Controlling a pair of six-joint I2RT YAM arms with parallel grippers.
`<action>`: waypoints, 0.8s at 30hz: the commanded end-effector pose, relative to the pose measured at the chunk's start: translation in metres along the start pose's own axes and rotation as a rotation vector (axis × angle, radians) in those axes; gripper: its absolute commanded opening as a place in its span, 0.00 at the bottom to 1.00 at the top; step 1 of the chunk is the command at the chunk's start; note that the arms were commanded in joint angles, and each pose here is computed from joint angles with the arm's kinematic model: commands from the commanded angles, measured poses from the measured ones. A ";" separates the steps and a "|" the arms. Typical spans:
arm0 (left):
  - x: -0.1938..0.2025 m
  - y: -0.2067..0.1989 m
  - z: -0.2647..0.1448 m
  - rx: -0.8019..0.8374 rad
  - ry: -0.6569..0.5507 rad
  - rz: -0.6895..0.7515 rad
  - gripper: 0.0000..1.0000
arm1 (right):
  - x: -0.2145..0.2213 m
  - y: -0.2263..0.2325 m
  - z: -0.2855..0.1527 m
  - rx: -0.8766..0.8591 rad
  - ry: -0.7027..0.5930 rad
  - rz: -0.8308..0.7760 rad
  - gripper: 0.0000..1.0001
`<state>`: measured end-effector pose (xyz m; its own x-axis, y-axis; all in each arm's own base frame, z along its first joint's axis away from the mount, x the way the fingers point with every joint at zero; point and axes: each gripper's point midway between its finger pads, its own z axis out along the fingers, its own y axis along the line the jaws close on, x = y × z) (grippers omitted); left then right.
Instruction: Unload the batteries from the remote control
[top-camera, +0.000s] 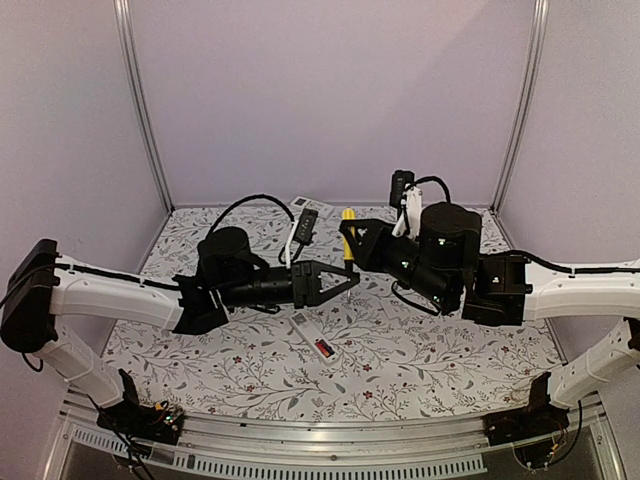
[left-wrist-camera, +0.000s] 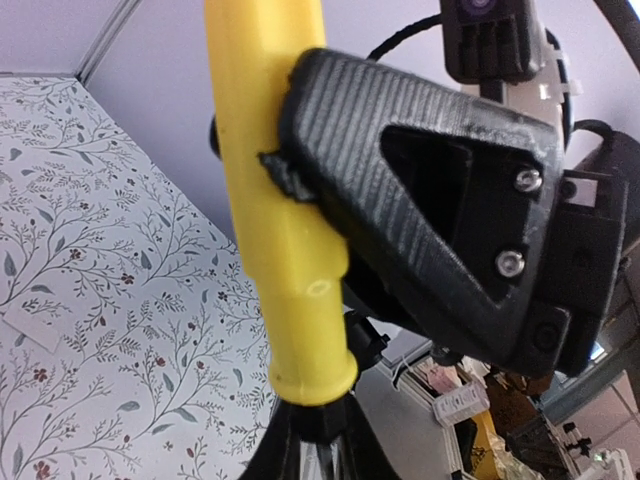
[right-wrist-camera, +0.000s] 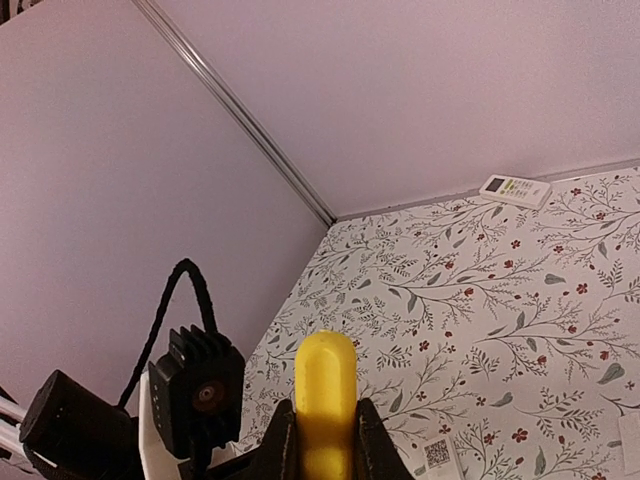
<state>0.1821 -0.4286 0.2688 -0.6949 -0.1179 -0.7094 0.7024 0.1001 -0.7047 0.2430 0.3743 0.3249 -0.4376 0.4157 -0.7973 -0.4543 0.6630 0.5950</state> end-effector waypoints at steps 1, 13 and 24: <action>0.001 -0.001 0.004 -0.007 0.000 -0.004 0.03 | -0.001 0.000 0.003 0.006 -0.014 -0.010 0.00; -0.003 0.026 -0.018 -0.079 0.085 0.022 0.00 | -0.005 -0.026 -0.020 0.086 -0.013 -0.031 0.78; -0.014 0.060 -0.060 -0.164 0.281 0.157 0.00 | -0.031 -0.051 -0.045 0.140 0.045 -0.135 0.99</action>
<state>0.2248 -0.3808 0.2509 -0.6381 0.0619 -0.7675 0.7529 0.2592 -0.6050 0.2388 0.3183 0.3334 -0.3932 0.3789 -0.8378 -0.4084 0.7444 0.5283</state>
